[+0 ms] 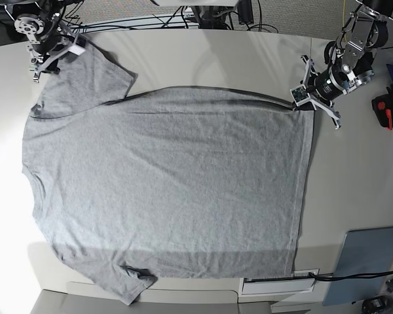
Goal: Fold the T-shirt properly
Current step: 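Pinch the shirt edge corners with both grippers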
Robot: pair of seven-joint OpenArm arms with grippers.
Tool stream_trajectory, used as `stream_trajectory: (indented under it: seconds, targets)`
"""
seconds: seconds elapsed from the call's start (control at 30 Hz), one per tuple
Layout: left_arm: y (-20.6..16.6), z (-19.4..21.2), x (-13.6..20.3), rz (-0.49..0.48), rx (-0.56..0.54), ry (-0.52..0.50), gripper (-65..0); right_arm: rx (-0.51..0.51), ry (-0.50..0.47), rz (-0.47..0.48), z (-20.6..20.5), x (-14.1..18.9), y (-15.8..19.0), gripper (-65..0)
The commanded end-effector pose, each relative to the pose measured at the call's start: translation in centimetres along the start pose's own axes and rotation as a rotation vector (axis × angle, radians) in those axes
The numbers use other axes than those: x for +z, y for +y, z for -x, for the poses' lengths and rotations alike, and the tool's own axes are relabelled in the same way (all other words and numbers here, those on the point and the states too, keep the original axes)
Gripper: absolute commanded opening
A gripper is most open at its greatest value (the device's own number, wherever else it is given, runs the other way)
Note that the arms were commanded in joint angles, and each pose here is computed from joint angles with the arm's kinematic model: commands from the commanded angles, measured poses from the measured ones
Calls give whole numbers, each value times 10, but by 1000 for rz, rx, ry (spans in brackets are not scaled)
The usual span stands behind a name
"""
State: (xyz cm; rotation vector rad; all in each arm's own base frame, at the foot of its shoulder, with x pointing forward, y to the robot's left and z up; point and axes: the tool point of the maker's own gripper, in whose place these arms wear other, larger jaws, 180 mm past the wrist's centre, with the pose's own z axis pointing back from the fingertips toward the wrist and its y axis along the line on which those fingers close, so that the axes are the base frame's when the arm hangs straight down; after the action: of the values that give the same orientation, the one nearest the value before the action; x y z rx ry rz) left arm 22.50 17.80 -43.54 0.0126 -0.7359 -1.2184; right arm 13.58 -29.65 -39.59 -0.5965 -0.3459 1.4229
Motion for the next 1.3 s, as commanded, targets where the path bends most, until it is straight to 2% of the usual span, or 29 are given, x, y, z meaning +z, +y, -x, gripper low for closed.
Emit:
stream_trajectory:
  seconds: [0.0,0.13,0.23,0.37,0.47,0.77,1.07,1.27]
  targets:
    - [-20,33,2,76,-32,145,-650,18,-2,6,-2,0,-4,-362]
    - [-20,33,2,76,-32,146,-650,47,-2,-23,-11,-6,6,-362]
    - [-20,34,3,76,-33,150,-650,71,50,-28,-1,-16,11,-362]
    - [-20,33,2,75,-33,149,-650,72,61,-36,3,-25,15,-362]
    - [-20,33,2,76,-33,149,-650,54,46,-38,-1,-26,13,-362]
    - [-20,33,3,76,-33,149,-650,-155,-55,-61,-37,-34,9,-362]
    - [-20,33,2,76,-32,149,-650,-125,-126,-114,-63,-27,24,-362]
    - [-20,33,2,76,-32,149,-650,-140,-132,-120,-70,-27,28,-362]
